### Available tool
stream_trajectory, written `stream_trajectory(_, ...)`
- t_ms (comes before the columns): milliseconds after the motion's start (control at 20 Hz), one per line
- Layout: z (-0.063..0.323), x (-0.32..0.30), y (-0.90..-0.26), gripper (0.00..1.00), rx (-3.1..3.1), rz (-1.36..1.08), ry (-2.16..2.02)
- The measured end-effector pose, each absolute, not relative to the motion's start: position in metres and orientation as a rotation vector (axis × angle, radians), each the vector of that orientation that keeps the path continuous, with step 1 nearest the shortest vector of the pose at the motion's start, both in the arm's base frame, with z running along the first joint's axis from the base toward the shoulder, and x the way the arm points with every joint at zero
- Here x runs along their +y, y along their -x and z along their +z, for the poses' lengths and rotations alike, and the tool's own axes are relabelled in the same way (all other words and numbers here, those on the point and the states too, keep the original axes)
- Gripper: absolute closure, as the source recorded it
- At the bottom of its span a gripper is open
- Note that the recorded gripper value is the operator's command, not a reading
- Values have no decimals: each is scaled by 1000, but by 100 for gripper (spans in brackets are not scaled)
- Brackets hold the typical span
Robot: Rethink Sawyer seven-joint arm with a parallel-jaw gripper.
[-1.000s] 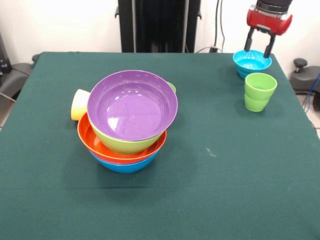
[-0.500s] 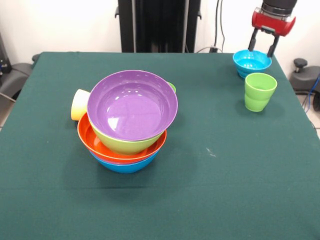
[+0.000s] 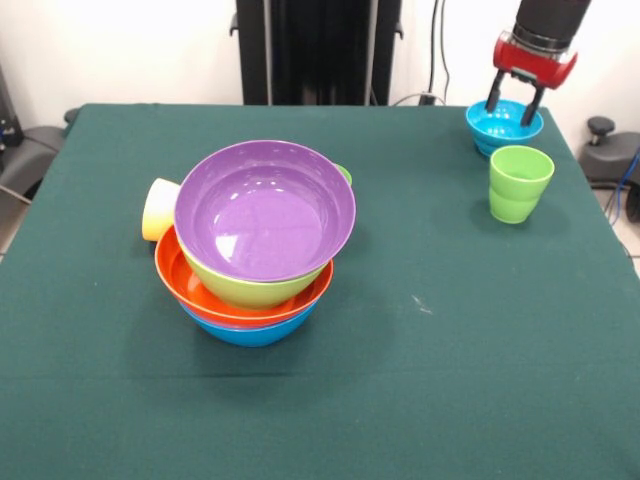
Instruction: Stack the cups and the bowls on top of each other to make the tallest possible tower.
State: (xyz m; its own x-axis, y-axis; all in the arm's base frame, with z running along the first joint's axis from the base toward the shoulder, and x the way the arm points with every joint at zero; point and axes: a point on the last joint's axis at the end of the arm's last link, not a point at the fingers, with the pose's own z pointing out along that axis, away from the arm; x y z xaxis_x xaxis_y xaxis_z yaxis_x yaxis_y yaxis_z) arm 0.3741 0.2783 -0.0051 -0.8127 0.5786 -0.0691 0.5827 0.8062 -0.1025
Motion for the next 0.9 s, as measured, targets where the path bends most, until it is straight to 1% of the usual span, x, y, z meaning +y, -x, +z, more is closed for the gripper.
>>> stream_trajectory(550,-23,284,-364,0,2974,-220,-944)
stream_trajectory(900,-16,292,-365,0,2967,-198,-921)
